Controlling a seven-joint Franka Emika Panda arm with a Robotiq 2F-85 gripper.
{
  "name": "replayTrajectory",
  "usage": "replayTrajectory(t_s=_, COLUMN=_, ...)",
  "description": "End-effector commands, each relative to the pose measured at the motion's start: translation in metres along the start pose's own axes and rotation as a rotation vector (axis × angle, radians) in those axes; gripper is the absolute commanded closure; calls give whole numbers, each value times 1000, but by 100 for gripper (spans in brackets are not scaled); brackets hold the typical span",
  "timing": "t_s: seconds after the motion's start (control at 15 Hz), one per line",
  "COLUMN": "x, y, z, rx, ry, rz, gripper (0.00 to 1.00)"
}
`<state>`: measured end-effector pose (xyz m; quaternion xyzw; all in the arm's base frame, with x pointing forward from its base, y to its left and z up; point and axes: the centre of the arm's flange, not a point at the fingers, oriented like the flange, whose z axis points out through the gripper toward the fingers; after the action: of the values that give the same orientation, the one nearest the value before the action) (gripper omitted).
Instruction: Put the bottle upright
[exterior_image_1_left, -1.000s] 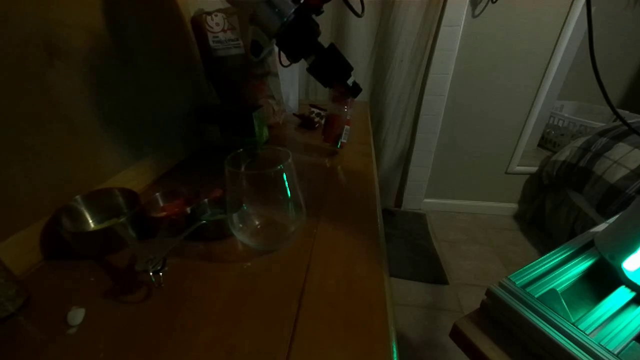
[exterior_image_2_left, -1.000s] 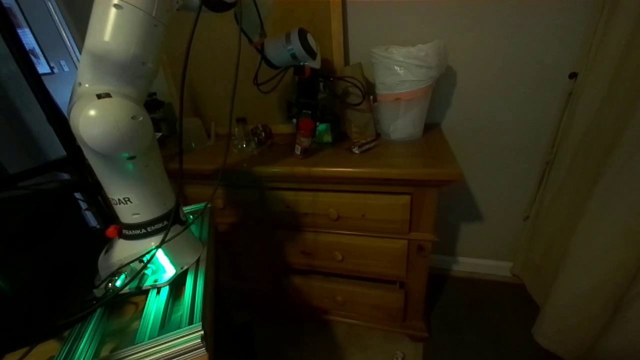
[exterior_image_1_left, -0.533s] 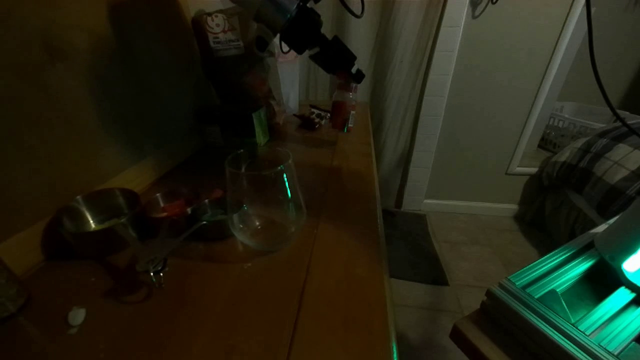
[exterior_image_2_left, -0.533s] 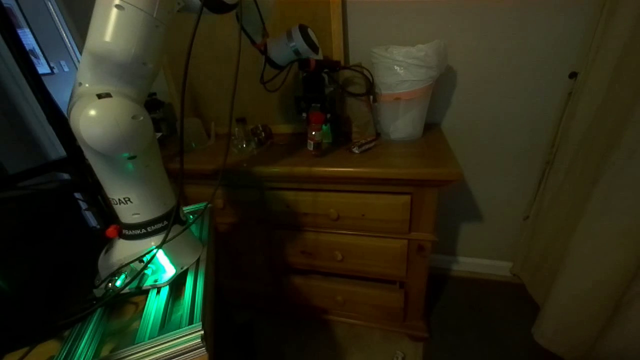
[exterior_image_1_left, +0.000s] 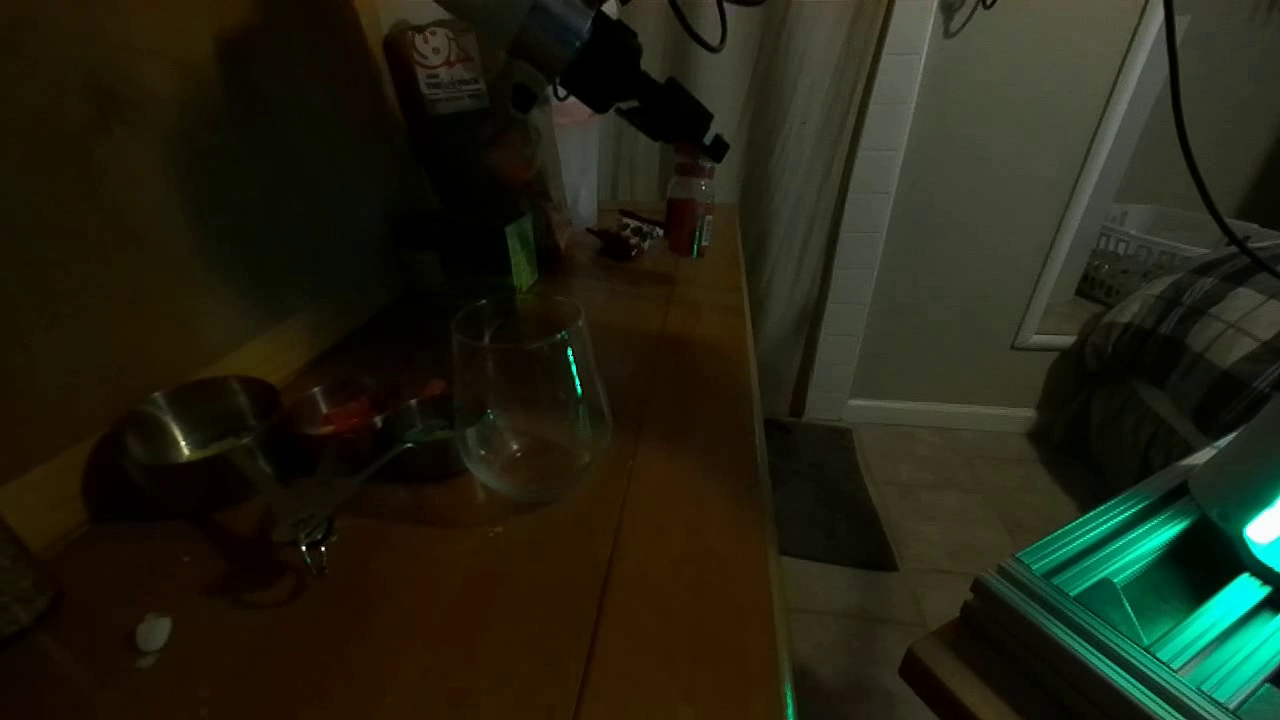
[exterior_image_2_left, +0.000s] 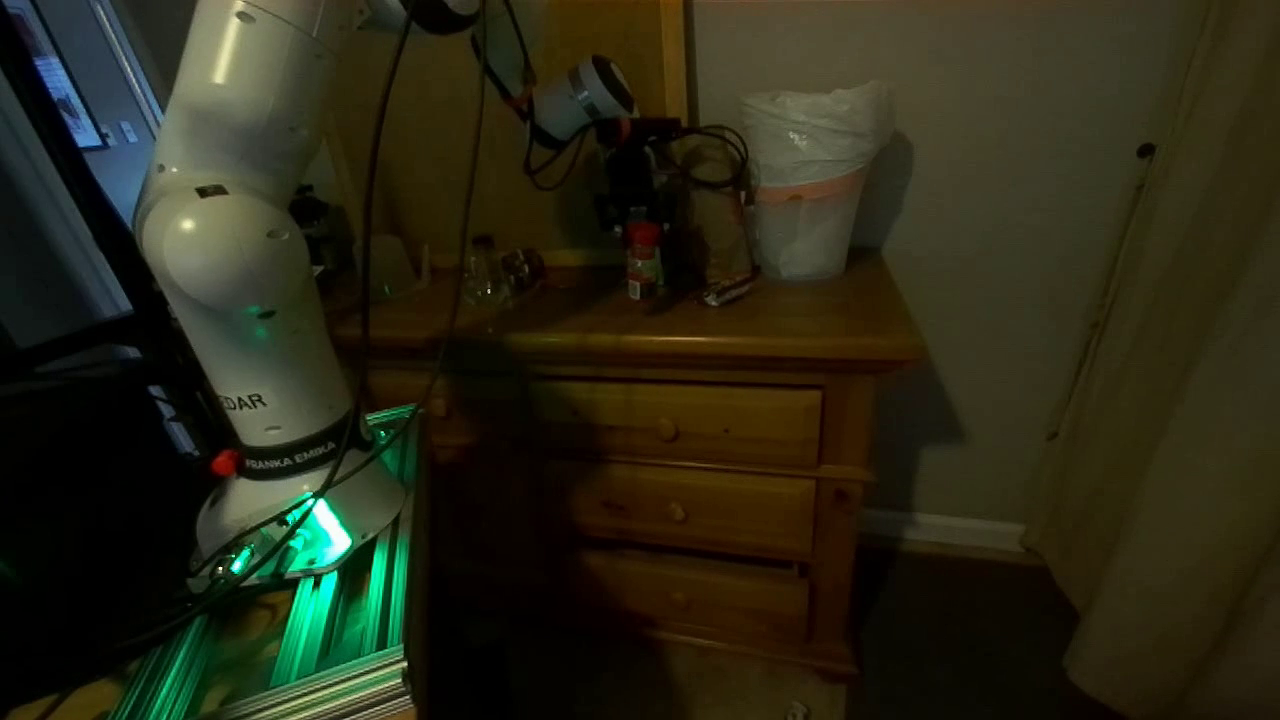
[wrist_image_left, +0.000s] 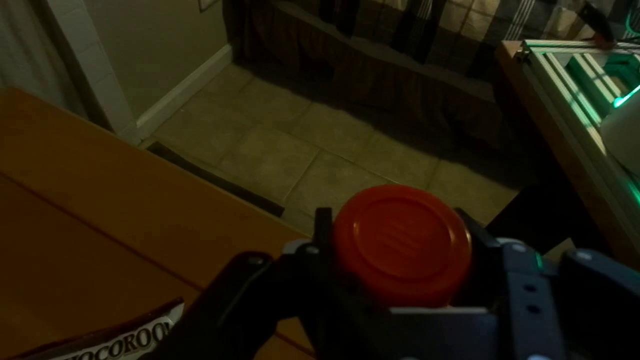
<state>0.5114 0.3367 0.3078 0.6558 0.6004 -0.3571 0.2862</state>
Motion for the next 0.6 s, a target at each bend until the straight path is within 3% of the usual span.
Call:
replayTrajectory(t_s=0.0, x=4, y=2, z=-1, rx=-44, ry=-55, rz=33, gripper=67)
replayTrajectory(t_s=0.53, x=13, y=1, z=-8, rx=-155, ry=-77, rz=12, gripper=67)
